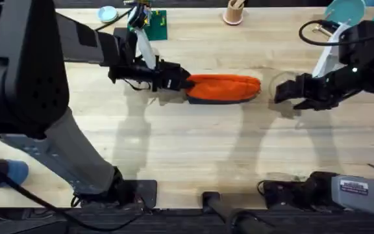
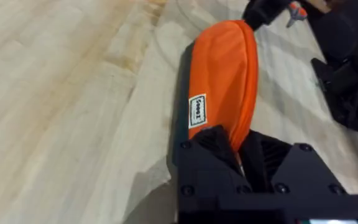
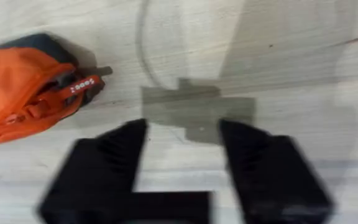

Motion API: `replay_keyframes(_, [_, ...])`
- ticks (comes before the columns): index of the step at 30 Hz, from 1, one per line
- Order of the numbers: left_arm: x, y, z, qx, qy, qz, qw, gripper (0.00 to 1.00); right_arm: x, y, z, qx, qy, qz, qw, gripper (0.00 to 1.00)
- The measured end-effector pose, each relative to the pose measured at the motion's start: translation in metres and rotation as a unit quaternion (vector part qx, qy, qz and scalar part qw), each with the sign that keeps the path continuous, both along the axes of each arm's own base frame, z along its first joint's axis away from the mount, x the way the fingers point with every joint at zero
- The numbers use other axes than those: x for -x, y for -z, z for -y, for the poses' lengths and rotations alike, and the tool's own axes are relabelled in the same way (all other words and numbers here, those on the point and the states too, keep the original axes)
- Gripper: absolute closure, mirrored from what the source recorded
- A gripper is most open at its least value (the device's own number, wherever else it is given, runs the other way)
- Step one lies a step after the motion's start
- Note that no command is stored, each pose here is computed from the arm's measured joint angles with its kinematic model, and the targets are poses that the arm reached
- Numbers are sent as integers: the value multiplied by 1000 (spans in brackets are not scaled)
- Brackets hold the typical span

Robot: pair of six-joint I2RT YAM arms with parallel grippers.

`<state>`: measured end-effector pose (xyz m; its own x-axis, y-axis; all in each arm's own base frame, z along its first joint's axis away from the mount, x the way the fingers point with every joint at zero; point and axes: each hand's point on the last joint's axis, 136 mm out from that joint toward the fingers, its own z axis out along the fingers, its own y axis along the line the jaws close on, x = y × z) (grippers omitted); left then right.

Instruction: Unzip the bag, pick up the pens from the table one at a time and place them inside, then zip the bag closed.

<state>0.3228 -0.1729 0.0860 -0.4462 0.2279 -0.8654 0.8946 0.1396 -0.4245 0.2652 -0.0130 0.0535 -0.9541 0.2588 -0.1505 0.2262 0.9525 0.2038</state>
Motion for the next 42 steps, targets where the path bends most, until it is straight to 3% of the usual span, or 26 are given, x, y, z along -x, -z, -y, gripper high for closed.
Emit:
replay_keyframes(2, [-6,-2,-1,-7,-3,6,1000,854,2,-5,-1,0,-1,0,1000,88])
replay_keyframes(3, [-10,-5,-1,-9,-4,10,1000,756,3,-7,-1,1,-4,0,1000,29])
replay_keyframes(7, [-23,-14,-2,-13,-11,19,1000,148,3,-21,-7,4,-17,10,1000,6])
replay_keyframes(8, [-25,-15,-3,-17,-14,16,1000,41,2,-26,-9,5,-20,16,1000,6])
replay_keyframes(9, [-26,-16,-3,-21,-15,16,1000,16,2,-30,-10,5,-23,19,1000,6])
replay_keyframes(14, [-23,-32,-8,-56,-26,30,998,5,2,-55,-16,7,-34,34,999,5])
replay_keyframes(23, [-7,-96,-24,-135,-90,68,984,4,-3,-109,-39,10,-77,80,994,5])
replay_keyframes(28, [8,-119,-42,-192,-161,52,967,4,0,-131,-59,8,-114,93,989,5])
replay_keyframes(33, [28,-136,-63,-237,-238,25,942,4,20,-149,-74,5,-147,79,986,5])
replay_keyframes(37, [50,-145,-77,-259,-287,1,922,4,35,-162,-81,3,-163,75,984,6])
replay_keyframes(42, [74,-153,-86,-271,-317,-13,909,5,44,-172,-80,3,-166,79,983,6])
